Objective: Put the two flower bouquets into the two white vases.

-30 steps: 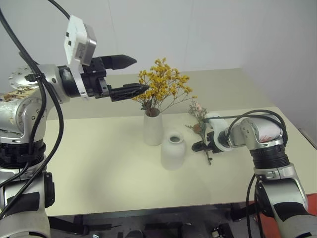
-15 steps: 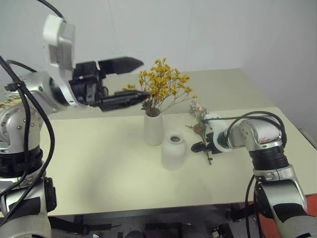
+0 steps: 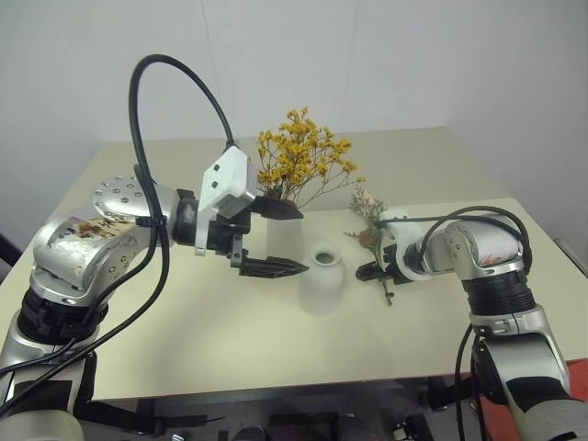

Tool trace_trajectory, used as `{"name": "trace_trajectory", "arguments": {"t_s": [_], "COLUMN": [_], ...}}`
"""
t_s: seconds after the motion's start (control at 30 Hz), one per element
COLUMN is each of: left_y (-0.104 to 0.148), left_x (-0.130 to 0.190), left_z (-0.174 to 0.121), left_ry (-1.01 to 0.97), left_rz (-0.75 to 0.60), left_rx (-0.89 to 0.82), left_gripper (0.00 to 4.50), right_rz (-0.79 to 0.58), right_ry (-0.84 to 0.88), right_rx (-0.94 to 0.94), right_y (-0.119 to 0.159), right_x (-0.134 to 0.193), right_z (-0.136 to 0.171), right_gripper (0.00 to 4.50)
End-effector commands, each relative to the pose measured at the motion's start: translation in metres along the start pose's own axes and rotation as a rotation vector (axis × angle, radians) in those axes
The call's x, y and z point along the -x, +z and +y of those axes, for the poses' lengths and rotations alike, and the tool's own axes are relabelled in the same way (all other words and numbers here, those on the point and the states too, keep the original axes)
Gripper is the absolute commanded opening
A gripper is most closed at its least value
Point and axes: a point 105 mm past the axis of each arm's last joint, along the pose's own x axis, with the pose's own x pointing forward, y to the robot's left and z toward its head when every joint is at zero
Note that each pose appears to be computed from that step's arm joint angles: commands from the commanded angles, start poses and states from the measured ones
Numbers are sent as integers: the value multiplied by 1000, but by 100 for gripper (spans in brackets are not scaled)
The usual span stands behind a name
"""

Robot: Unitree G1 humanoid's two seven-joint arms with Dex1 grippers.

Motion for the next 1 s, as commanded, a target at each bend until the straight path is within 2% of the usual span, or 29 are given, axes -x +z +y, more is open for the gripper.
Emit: {"name": "trace_trajectory", "arguments": {"t_s": [0.03, 0.07, 0.33, 0.47, 0.67, 0.77, 0.9, 0.97, 1.0], "left_y": [5, 5, 5, 5, 4, 2, 0, -1, 0], "left_x": [0, 0, -1, 0, 2, 4, 5, 4, 4], "left_z": [6, 7, 7, 7, 7, 8, 11, 11, 10], "left_ry": [47, 50, 57, 63, 74, 84, 95, 94, 84], "left_rz": [-1, -4, -13, -14, -16, -14, -11, -11, -20], "left_rx": [-27, -25, -15, -10, -3, 2, 9, 10, 13], "left_gripper": [450, 450, 450, 450, 450, 450, 450, 450, 450], "right_rz": [-43, -39, -21, -17, -66, -191, -483, -663, -911], "right_ry": [-21, -23, -46, -50, -68, -91, -152, -198, -195], "right_rx": [-7, -6, 23, 29, -76, -232, -419, -448, -404], "right_y": [7, 7, 5, 4, 15, 34, 63, 76, 88], "right_x": [3, 3, -2, -2, 3, 12, 35, 52, 75], "right_z": [-6, -6, -8, -8, -17, -32, -54, -60, -58], "right_gripper": [410, 395, 120, 4, 4, 4, 4, 4, 4]}}
